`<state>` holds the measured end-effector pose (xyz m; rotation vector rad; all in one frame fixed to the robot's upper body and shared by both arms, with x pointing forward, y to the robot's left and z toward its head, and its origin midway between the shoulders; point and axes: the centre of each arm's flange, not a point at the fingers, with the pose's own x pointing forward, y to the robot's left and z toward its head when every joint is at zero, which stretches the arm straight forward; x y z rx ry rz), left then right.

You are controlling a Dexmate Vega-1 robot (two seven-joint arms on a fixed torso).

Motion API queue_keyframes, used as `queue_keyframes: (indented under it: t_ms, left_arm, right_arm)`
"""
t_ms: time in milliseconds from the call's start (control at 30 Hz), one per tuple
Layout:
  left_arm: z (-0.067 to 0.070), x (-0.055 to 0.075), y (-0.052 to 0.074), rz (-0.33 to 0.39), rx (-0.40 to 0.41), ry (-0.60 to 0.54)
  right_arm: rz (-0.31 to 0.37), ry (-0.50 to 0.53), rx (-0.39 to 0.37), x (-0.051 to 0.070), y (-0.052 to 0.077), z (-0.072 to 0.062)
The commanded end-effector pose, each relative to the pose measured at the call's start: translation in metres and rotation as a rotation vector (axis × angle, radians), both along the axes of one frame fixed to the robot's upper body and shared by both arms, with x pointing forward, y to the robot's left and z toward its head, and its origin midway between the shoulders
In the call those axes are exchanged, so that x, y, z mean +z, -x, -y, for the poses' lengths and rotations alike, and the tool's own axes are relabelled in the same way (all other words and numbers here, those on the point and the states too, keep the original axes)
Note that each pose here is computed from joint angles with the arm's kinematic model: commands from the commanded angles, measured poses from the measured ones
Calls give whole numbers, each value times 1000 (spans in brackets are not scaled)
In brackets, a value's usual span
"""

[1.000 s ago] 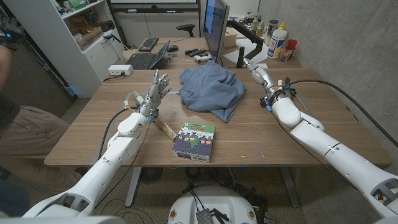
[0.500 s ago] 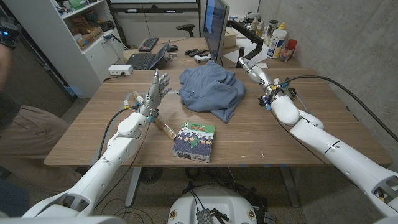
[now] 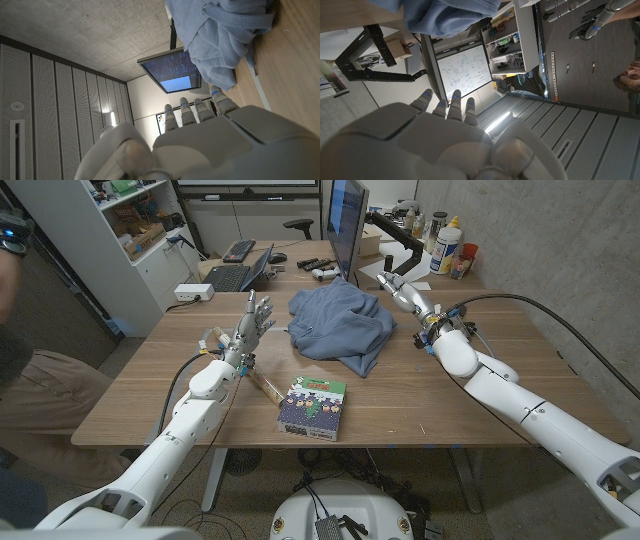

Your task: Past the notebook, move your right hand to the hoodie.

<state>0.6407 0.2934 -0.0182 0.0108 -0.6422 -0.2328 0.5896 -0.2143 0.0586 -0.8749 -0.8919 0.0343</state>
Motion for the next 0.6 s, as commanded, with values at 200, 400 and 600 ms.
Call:
queue_keyframes:
  t_ms: [200, 400, 600]
  left_arm:
    - [-1, 1, 2, 5, 6, 4]
    - [-2, 0, 2, 3, 11, 19]
    - [-4, -1, 3, 0, 15, 21]
  right_arm:
    - [33, 75, -37, 5, -3, -8]
    - [38, 92, -42, 5, -3, -10]
    - [48, 120, -51, 6, -1, -14]
